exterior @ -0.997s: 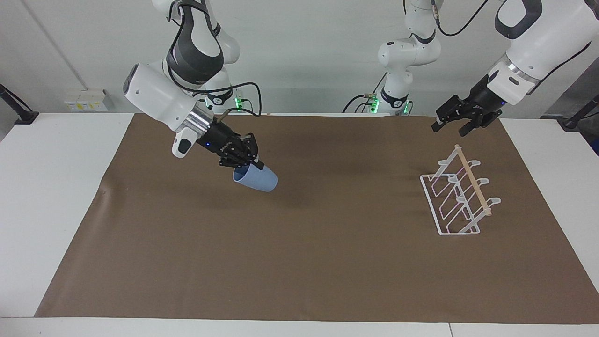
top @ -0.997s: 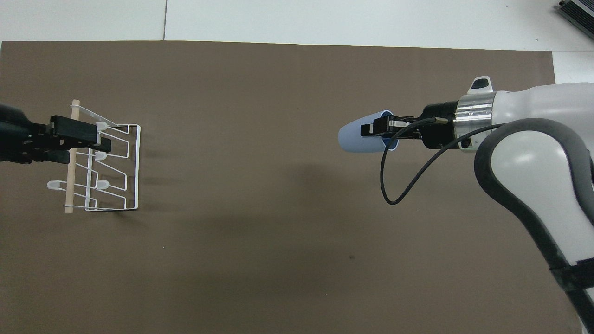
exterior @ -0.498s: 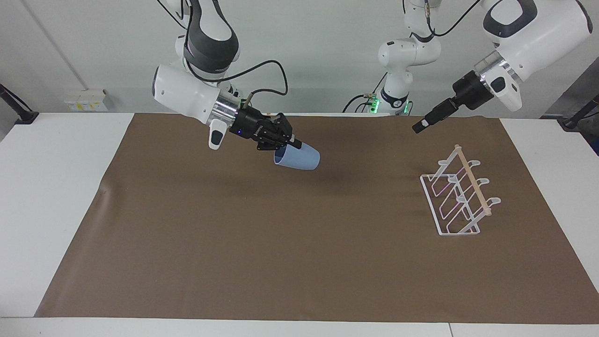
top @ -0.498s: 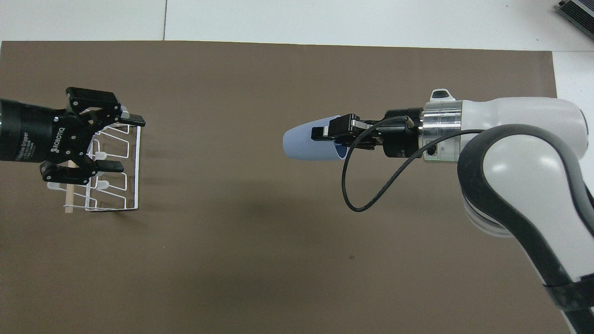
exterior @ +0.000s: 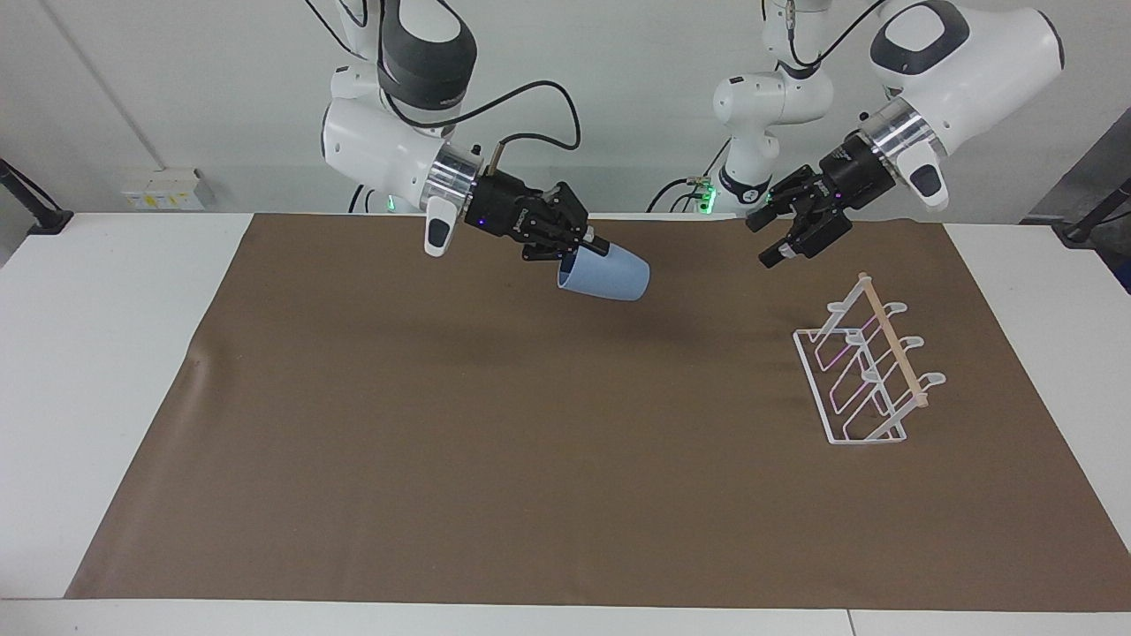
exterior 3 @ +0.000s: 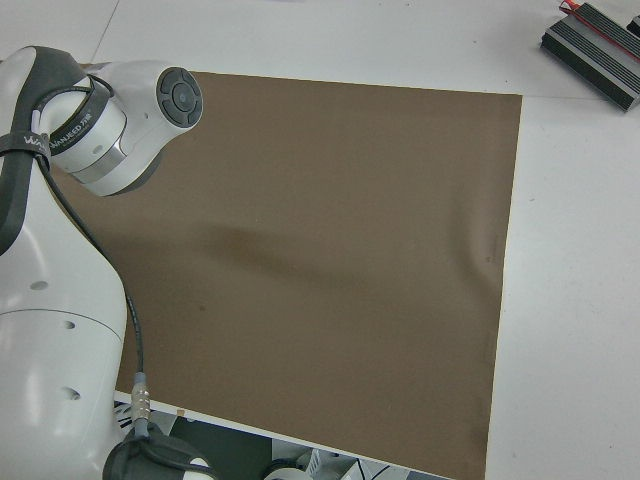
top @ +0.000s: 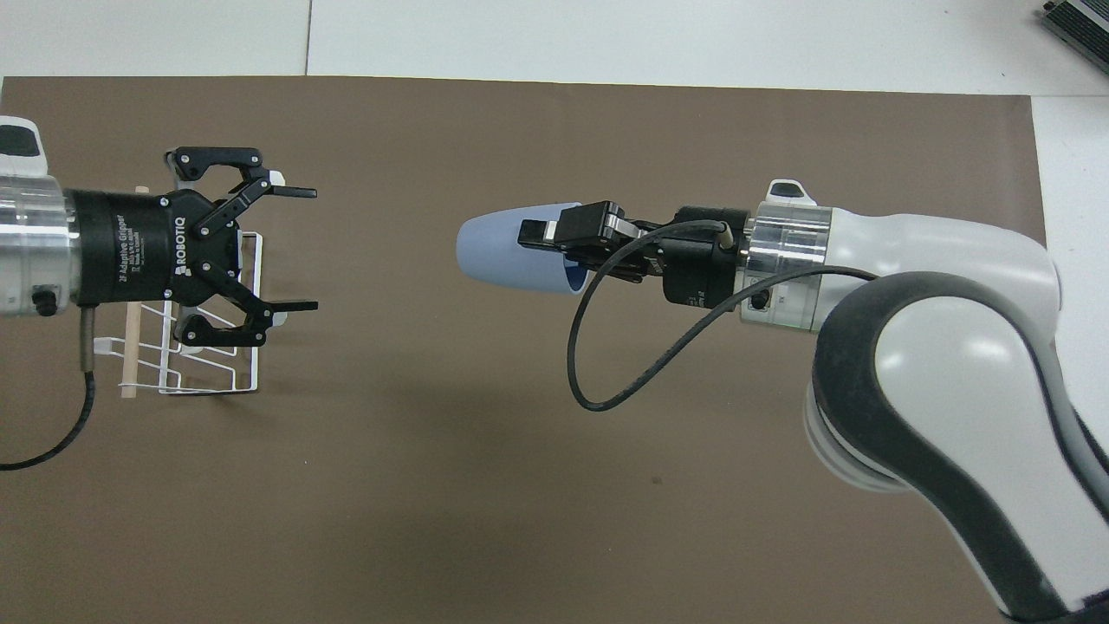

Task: Hang cup on cup holder
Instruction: 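Carry the cup to the left gripper while the left gripper opens around it, then close the left gripper on the cup and open the right gripper, then move the cup to the rack while the right gripper withdraws, then lower the cup onto the rack peg with the left gripper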

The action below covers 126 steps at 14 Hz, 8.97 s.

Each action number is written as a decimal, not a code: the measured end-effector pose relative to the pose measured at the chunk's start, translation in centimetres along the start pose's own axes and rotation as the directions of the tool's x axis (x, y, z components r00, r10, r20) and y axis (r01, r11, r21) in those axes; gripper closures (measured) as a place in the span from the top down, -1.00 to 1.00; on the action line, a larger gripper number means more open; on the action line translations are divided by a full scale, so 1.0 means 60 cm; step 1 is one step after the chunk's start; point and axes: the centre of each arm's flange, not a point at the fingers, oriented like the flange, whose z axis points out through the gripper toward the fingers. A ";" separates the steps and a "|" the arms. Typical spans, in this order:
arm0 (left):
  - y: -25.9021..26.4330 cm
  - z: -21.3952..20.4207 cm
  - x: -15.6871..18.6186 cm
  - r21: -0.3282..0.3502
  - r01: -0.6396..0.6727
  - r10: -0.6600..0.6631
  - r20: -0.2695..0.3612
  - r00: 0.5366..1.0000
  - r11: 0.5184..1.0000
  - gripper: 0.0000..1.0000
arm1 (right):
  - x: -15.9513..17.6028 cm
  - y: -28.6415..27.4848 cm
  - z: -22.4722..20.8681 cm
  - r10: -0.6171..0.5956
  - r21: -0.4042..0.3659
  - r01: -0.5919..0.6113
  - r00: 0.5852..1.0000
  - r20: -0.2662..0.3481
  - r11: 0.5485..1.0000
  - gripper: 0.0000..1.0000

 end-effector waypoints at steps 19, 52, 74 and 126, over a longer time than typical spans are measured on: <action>-0.024 0.029 -0.078 -0.005 0.059 -0.058 0.043 0.997 0.998 1.00 | -0.073 -0.068 0.041 0.106 0.177 -0.106 0.994 0.008 0.978 -0.87; -0.039 0.028 -0.118 0.010 0.028 -0.029 0.051 0.998 1.000 0.56 | -0.089 -0.071 0.057 0.116 0.164 -0.112 0.993 -0.021 0.980 -0.87; -0.037 0.005 -0.044 0.094 -0.158 0.182 -0.370 0.911 0.983 0.56 | -0.079 -0.066 0.047 0.036 0.095 -0.023 0.990 -0.134 0.995 1.00; 0.041 0.103 0.226 0.597 -0.498 0.752 -0.631 0.194 0.629 1.00 | 0.165 0.102 -0.390 -0.091 -0.916 0.256 0.967 0.240 0.310 1.00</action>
